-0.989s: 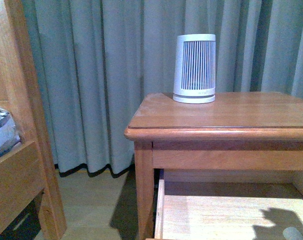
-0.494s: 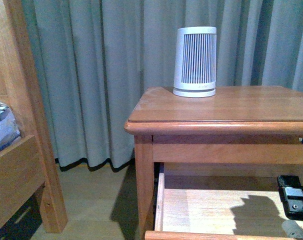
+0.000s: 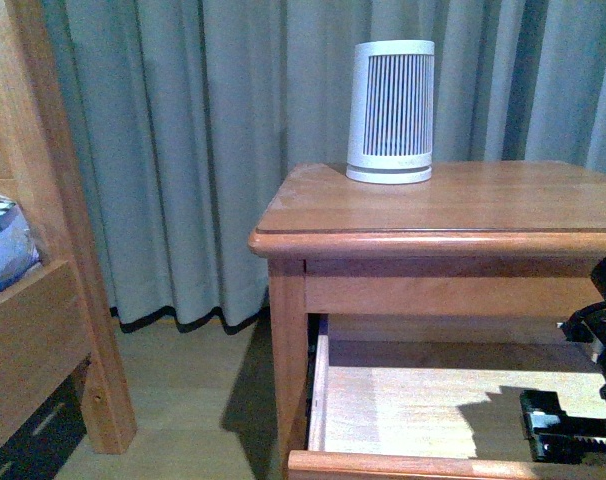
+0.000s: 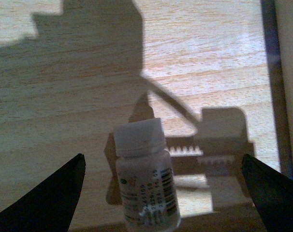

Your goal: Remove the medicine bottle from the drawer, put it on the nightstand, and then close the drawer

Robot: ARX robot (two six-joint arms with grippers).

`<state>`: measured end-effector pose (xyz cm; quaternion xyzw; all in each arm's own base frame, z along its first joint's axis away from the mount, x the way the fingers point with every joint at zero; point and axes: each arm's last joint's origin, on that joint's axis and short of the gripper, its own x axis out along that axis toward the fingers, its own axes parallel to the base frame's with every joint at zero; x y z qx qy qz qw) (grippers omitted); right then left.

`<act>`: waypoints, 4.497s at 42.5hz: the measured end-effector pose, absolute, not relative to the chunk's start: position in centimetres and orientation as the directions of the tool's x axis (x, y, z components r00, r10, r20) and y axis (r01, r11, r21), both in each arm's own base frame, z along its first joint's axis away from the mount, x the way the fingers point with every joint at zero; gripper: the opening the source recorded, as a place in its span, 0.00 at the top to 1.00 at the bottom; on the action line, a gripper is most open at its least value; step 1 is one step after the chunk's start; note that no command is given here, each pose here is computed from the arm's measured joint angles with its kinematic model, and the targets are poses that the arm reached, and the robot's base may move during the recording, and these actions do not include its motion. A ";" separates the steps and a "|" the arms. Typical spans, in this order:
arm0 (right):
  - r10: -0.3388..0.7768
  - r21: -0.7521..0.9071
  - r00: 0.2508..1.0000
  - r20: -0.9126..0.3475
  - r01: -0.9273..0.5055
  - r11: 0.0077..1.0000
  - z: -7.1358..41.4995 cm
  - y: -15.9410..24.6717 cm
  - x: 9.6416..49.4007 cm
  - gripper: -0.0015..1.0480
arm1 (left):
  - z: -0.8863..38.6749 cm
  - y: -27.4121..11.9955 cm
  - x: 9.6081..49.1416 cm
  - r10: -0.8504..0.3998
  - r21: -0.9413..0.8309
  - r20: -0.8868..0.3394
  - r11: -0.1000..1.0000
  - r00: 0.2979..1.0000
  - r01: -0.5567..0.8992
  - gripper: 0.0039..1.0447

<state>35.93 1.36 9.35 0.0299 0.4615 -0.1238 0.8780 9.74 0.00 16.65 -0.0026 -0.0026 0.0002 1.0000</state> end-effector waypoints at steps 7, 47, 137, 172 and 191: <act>-0.185 -0.061 0.553 -0.812 0.236 0.970 9.0 1.8 36.7 0.07 | 16.6 0.0 9.7 0.000 -0.005 0.006 1.000 1.000 0.000 0.06; -0.208 -0.057 0.560 -0.802 0.274 0.960 9.3 1.7 37.0 0.73 | 16.6 0.0 9.7 0.000 -0.005 0.006 1.000 1.000 0.000 0.06; -0.342 0.065 0.855 -0.390 0.397 0.916 30.3 -1.0 46.6 0.05 | 16.6 0.0 9.7 0.000 -0.005 0.006 1.000 1.000 0.000 0.06; -0.111 0.142 0.858 -0.501 0.208 0.968 16.1 2.0 17.3 0.07 | 16.6 0.0 9.7 0.000 -0.005 0.006 1.000 1.000 0.000 0.06; -0.154 0.081 0.804 -0.574 0.243 0.967 7.7 2.1 24.4 0.07 | 16.6 0.0 9.7 0.000 -0.005 0.006 1.000 1.000 0.000 0.06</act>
